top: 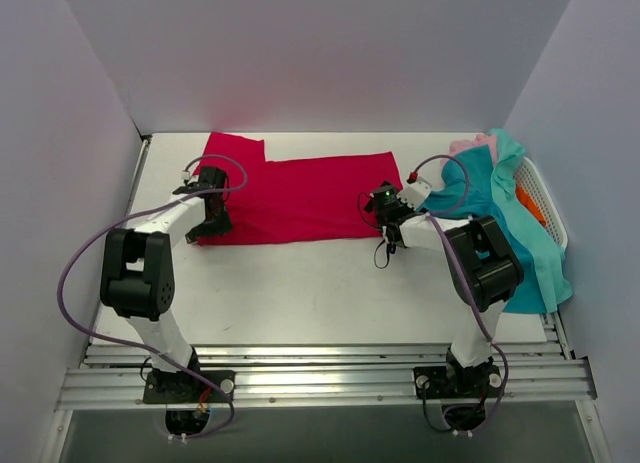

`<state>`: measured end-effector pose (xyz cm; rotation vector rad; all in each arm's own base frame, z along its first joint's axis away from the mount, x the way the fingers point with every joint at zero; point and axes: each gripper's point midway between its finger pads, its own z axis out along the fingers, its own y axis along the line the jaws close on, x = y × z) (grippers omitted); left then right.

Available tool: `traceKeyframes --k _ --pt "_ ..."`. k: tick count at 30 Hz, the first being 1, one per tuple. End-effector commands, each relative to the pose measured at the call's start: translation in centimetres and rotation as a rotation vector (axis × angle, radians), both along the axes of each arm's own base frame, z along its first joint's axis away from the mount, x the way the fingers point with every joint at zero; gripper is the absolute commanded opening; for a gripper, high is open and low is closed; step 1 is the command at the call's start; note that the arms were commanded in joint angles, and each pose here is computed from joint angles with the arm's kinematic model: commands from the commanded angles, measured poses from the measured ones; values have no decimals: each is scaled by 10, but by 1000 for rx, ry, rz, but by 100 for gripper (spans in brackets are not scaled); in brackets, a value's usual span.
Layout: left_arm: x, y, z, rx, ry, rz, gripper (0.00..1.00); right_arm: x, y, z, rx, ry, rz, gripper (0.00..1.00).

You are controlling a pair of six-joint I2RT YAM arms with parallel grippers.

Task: Fold and stack the t-shirts
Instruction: Fold the tshirt

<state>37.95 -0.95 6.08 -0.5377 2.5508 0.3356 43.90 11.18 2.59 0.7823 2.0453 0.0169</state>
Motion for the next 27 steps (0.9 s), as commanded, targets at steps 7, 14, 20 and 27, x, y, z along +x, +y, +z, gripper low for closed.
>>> traceKeyframes --k 7,14,20,27 --pt "15 10 -3 49 -13 28 69 -21 -4 -15 -23 80 11 96" --pt "15 16 8 69 -50 45 66 -20 -2 -21 -26 89 14 96" --pt "17 30 10 75 -56 79 59 -19 -2 -24 -31 95 17 96" --pt "20 39 5 61 -60 100 41 -19 -1 -28 -33 102 19 96"
